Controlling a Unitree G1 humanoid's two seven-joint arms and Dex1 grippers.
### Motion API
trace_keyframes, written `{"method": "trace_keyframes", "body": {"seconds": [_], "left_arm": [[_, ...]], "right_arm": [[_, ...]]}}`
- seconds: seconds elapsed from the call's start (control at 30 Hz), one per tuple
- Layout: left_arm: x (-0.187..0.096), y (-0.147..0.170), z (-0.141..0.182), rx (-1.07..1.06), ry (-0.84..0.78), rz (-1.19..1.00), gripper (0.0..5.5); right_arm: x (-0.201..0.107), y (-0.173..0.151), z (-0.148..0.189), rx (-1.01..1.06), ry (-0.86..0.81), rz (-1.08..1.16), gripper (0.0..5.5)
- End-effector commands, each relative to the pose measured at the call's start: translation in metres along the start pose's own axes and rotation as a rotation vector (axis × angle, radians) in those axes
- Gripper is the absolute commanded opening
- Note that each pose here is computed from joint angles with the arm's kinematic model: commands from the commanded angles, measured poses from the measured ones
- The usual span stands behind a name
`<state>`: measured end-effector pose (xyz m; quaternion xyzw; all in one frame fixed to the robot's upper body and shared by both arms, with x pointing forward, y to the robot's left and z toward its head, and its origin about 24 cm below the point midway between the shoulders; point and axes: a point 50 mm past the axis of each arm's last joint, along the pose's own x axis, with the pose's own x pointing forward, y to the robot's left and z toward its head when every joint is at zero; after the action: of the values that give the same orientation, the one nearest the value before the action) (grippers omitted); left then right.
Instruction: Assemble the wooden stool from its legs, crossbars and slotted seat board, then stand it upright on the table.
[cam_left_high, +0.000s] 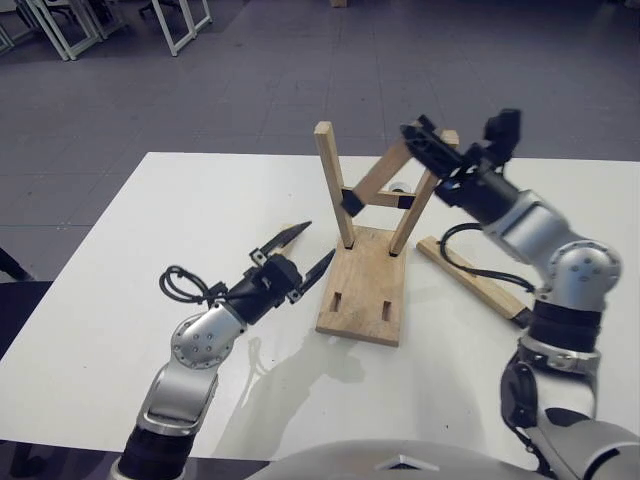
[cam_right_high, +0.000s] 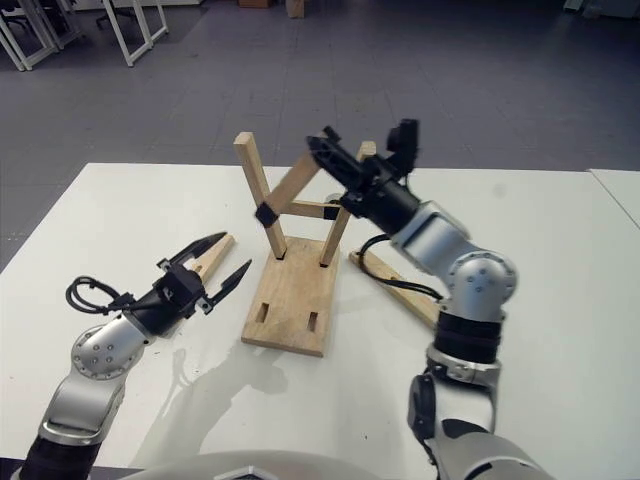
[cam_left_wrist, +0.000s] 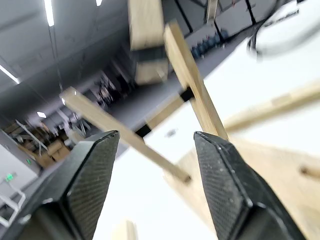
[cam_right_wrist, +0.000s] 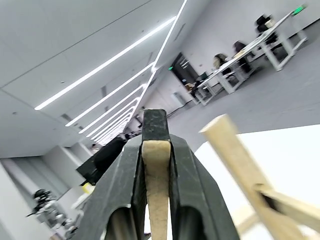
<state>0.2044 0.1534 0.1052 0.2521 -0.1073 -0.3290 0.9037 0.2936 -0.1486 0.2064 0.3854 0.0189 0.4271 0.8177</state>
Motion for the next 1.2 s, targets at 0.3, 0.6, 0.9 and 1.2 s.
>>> {"method": "trace_keyframes", "body": {"seconds": [0.3, 0.6, 0.9, 1.2], "left_arm": [[0.012, 0.002, -0.019, 0.008, 0.073, 0.081, 2.74], [0.015, -0.002, -0.018, -0.008, 0.073, 0.082, 2.74], [0.013, -0.001, -0.018, -0.015, 0.079, 0.097, 2.74], [0.013, 0.000, -0.017, -0.018, 0.077, 0.111, 2.74]], "right_arm": [[-0.099, -0.065, 0.035, -0.492, 0.400, -0.299, 0.40], [-0.103, -0.114, 0.014, -0.533, 0.515, -0.345, 0.40], [-0.119, -0.120, -0.002, -0.550, 0.596, -0.364, 0.40], [-0.167, -0.125, -0.057, -0.535, 0.608, -0.455, 0.40]]}}
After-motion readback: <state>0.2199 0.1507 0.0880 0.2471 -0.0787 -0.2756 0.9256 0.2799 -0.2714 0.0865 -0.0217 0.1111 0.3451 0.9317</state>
